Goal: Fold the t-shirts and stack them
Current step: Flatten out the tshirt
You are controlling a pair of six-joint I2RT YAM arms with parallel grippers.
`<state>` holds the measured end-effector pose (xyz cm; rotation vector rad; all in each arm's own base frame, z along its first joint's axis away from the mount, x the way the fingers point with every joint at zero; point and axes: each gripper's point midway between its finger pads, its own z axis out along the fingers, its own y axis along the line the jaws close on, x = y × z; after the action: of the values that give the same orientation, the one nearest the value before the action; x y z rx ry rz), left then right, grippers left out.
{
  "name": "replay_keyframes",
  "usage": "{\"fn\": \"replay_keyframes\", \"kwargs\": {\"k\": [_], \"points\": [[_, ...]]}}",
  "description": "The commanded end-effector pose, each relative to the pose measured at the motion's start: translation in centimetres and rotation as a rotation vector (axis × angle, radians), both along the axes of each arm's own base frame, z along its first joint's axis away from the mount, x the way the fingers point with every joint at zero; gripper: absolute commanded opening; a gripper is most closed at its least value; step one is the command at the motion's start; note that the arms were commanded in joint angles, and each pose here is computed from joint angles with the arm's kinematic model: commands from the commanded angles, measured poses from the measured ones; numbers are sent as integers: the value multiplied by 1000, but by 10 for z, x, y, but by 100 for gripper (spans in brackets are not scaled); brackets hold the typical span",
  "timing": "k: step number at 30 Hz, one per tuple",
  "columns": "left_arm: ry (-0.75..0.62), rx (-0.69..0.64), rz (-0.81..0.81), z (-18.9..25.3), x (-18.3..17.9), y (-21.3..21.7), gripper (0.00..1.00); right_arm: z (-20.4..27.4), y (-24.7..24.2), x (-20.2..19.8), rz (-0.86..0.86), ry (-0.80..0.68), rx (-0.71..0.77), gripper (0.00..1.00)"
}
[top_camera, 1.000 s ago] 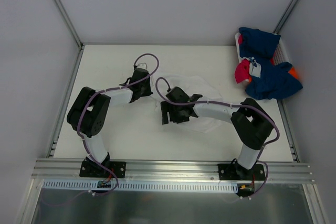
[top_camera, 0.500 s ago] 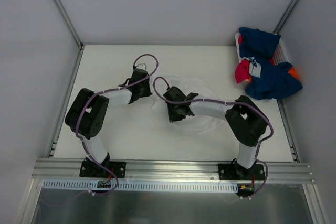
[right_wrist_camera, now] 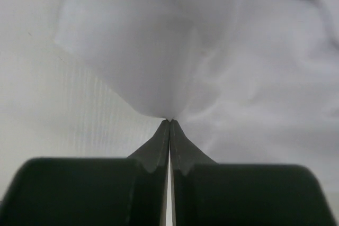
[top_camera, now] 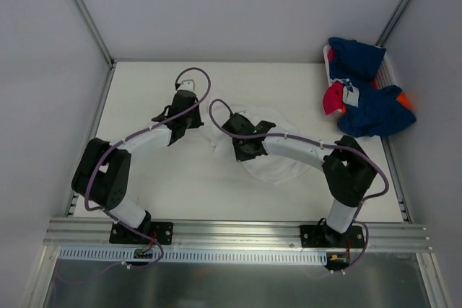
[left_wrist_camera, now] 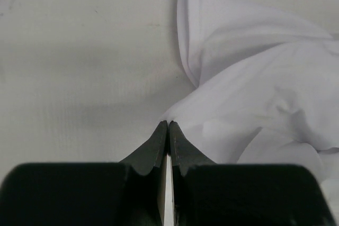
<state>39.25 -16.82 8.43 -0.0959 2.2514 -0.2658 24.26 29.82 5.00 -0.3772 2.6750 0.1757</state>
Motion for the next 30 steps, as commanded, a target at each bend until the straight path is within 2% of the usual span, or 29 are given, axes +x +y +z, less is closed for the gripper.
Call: {"fn": "replay_keyframes", "kwargs": {"k": [1, 4, 10, 15, 22, 26, 30], "points": [[-109, 46, 14, 58, -2, 13, 0, 120, -28, 32, -22, -272, -28, 0], [-171, 46, 24, 95, -8, 21, 0, 178, -55, 37, -54, -389, -60, 0], [-314, 28, 35, 182, -36, 40, 0, 265, -119, 31, -139, -571, -111, 0], [-448, 38, 41, 258, -79, 52, 0, 333, -168, 18, -220, -723, -110, 0], [-691, -49, 112, 389, -151, 105, 0, 419, -225, -7, -306, -893, -72, 1], [-789, -7, 191, 427, -184, 144, 0, 453, -259, -25, -364, -973, -55, 4], [-793, 3, 187, 437, -192, 149, 0, 474, -284, -39, -409, -1030, -48, 5]]}}
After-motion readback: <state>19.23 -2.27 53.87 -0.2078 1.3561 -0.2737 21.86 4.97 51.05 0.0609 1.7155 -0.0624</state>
